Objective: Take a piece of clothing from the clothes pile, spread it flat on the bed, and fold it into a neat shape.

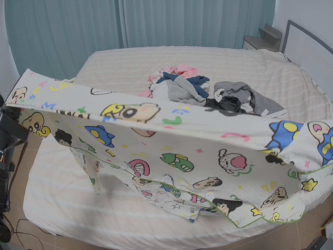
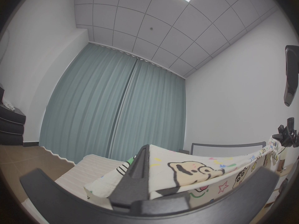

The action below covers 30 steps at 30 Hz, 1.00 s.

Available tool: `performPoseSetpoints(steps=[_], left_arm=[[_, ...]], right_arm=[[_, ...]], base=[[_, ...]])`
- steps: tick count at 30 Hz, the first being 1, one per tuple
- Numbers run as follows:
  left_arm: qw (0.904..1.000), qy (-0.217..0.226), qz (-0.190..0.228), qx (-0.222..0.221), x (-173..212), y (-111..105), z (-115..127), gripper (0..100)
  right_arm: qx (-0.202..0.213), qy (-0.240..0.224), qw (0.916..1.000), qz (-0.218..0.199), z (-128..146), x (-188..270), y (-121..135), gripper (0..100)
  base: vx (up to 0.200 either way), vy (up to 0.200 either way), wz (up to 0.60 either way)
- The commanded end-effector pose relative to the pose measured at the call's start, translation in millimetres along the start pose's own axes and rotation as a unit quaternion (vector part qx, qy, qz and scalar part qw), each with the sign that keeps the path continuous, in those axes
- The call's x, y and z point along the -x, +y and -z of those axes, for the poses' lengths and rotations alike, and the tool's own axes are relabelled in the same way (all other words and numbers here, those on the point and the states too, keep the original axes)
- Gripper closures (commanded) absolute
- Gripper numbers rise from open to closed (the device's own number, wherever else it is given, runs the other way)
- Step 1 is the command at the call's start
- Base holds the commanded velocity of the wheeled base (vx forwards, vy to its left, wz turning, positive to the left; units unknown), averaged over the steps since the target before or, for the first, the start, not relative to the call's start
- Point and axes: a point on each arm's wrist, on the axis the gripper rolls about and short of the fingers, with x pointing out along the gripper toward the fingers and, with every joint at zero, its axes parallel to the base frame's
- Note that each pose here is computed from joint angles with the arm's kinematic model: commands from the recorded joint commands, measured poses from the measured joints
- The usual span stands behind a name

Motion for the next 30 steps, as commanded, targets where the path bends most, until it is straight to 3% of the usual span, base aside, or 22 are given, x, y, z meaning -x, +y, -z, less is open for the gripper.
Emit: performPoseSetpoints(steps=[1, 30], left_arm=[[1.0000, -0.001, 0.000, 0.000, 0.1, 0.1, -0.4, 100], [1.0000, -0.001, -0.001, -0.001, 0.1, 0.3, -0.4, 100]], right_arm=[[-0.002, 0.002, 1.0000, 0.000, 0.5, -0.9, -0.8, 100], [-0.007, 0.011, 0.9999, 0.006, 4.5, -2.4, -4.1, 100]], base=[[0.000, 0.200, 0.00], [0.000, 0.200, 0.00]])
